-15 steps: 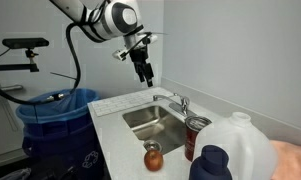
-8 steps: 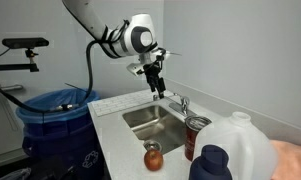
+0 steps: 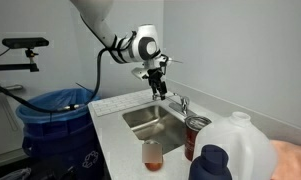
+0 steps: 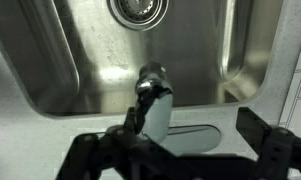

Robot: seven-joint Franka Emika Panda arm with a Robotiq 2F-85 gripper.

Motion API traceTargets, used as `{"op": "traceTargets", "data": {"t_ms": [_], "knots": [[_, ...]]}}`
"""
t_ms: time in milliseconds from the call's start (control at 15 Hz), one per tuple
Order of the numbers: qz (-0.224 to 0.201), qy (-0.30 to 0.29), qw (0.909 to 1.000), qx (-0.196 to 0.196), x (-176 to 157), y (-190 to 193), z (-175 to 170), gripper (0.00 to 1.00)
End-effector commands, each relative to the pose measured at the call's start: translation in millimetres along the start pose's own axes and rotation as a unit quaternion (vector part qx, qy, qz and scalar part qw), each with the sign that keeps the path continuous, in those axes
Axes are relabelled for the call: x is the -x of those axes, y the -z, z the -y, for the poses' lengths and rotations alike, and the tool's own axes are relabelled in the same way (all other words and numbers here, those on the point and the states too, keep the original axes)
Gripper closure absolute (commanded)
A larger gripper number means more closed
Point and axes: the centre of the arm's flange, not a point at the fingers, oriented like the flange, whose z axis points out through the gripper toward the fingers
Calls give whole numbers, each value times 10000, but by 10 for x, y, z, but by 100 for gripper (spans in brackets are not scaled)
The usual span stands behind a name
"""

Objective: Move the spout to the left

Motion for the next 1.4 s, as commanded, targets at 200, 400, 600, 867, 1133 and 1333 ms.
{"op": "traceTargets", "data": {"t_ms": [200, 400, 600, 867, 1133, 1333], "knots": [[147, 257, 9995, -135, -167, -34, 404, 0], [174, 343, 9990, -246, -198, -10, 589, 0], [120, 384, 9982, -436, -274, 1, 787, 0], [-36, 437, 9974, -578, -449, -8, 1020, 0], [-151, 442, 9966, -681, -613, -45, 1209, 0], [-278, 472, 9961, -686, -736, -89, 1337, 0]]}}
